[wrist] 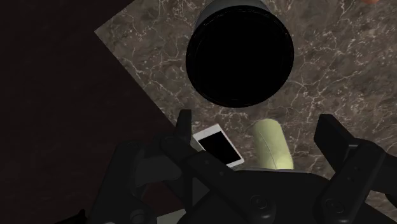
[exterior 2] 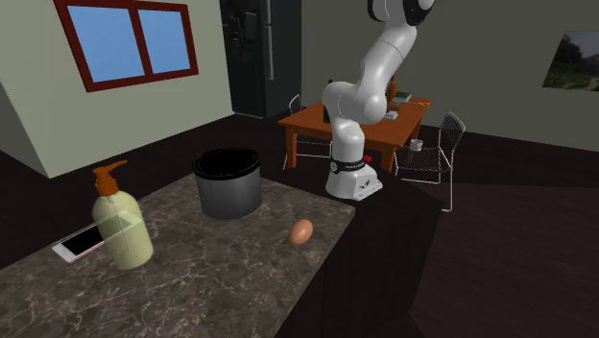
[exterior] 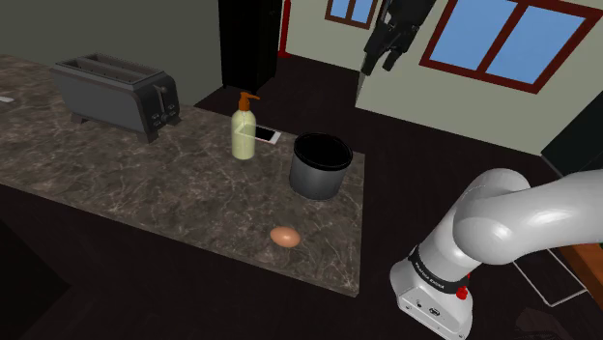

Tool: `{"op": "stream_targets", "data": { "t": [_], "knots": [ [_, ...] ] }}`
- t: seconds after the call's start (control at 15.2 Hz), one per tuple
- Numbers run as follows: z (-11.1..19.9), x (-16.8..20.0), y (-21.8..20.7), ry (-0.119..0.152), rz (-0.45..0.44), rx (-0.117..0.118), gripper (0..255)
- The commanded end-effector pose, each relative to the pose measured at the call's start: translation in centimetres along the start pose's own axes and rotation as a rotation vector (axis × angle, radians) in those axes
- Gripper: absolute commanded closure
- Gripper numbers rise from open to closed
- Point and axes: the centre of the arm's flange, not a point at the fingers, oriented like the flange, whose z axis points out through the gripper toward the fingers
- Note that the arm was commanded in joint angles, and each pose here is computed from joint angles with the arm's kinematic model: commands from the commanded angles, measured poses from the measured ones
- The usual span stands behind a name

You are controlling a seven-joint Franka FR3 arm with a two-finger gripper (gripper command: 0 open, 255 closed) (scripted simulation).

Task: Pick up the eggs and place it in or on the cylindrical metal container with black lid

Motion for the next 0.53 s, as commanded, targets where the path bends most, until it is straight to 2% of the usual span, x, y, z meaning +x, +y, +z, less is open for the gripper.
{"op": "stream_targets", "data": {
  "t": [0.0, 0.46],
  "knots": [
    [0.0, 0.0, 0.0, 0.0, 0.0, 0.0, 0],
    [7.7, -2.3, -3.9, 0.011, -0.041, 0.054, 0]
  ]
}}
